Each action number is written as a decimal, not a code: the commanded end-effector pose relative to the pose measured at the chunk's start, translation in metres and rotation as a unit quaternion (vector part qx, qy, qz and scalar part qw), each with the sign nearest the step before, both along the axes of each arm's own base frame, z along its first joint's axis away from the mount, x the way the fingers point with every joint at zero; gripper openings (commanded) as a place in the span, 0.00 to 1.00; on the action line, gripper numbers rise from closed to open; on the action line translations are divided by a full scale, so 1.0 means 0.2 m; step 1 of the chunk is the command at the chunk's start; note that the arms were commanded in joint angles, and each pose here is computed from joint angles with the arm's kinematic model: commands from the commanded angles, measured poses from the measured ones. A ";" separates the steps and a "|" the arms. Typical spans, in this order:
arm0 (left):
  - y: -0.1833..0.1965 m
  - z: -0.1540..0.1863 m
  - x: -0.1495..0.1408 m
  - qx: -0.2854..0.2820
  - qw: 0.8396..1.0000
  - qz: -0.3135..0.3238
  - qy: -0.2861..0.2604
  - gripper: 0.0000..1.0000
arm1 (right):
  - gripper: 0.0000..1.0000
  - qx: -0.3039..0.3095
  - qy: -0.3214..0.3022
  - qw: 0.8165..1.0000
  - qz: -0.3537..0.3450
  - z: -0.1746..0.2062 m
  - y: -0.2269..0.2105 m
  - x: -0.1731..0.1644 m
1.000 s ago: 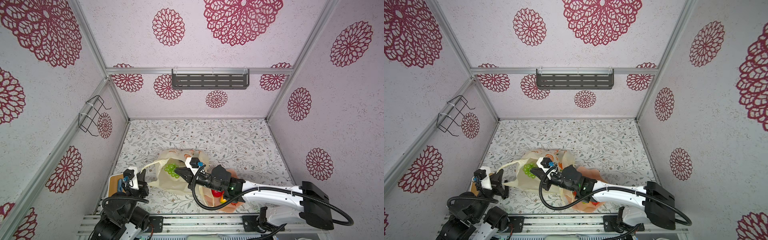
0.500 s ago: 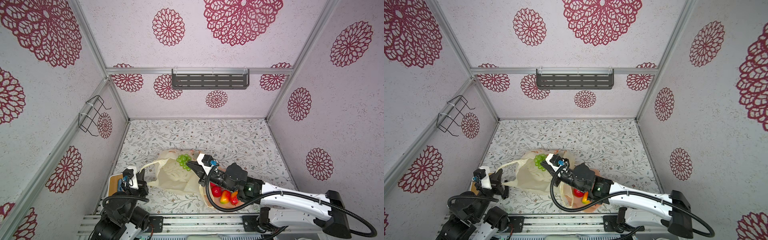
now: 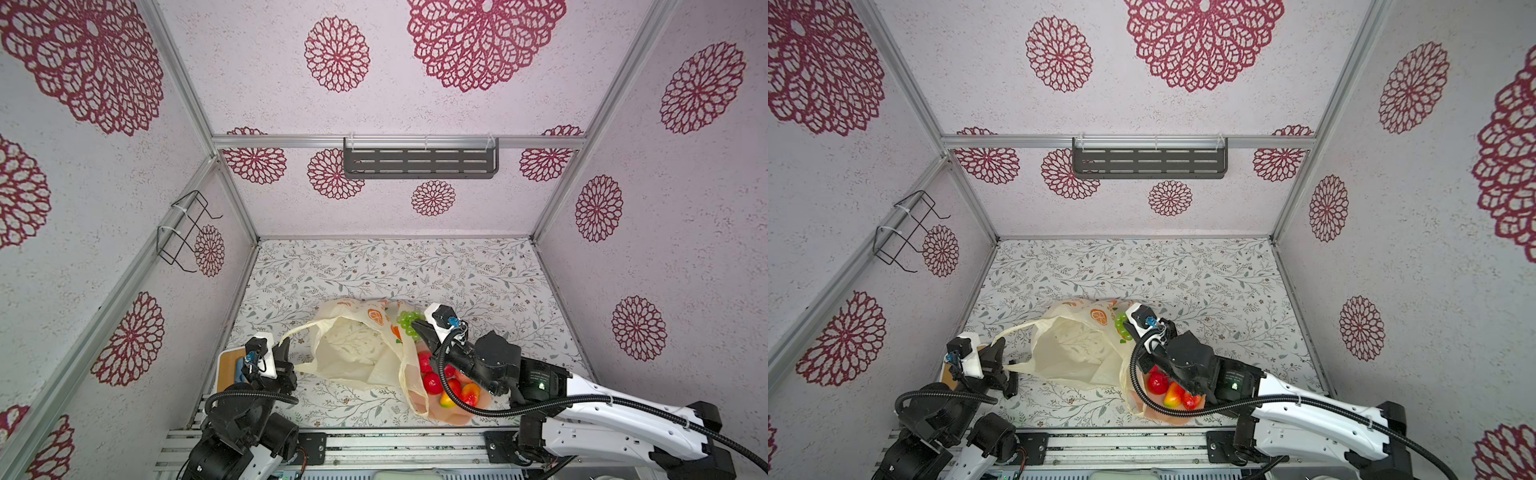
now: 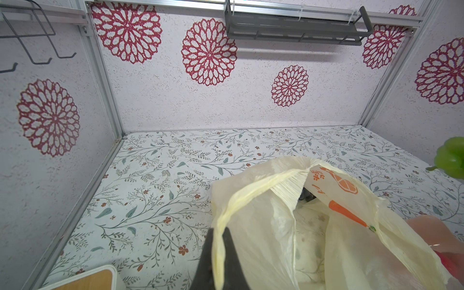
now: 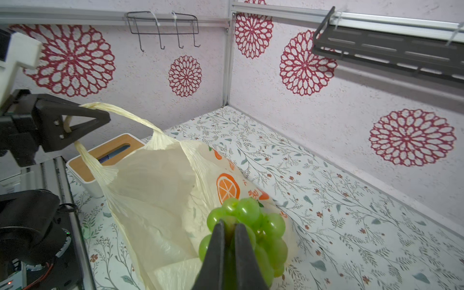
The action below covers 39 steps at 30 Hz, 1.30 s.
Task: Take fruits out of the plastic bag
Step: Place the fake fruit on the plate.
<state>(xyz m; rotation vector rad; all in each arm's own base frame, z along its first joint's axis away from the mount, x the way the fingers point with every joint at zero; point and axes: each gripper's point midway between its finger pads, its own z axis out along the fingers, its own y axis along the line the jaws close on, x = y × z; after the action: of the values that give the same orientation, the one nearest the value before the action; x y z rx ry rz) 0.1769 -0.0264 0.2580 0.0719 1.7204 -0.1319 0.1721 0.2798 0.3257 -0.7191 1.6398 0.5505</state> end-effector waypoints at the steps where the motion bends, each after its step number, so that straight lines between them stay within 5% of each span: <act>1: 0.00 0.00 0.02 -0.003 1.000 0.004 -0.002 0.00 | 0.04 0.013 0.018 0.998 -0.057 0.05 -0.14 0.03; 25: -0.02 0.00 0.02 -0.003 1.000 -0.003 0.002 0.00 | 0.04 -0.032 0.126 0.975 -0.178 -0.36 -0.44 0.04; 39: -0.01 0.00 0.02 -0.004 1.000 0.002 -0.001 0.00 | 0.04 -0.059 0.152 0.970 -0.180 -0.50 -0.42 0.03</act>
<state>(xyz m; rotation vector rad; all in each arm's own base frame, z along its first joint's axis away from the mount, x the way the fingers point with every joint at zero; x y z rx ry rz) 0.1786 -0.0278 0.2577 0.0730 1.7257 -0.1356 0.1768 0.1960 0.2263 -0.4563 2.0422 0.3070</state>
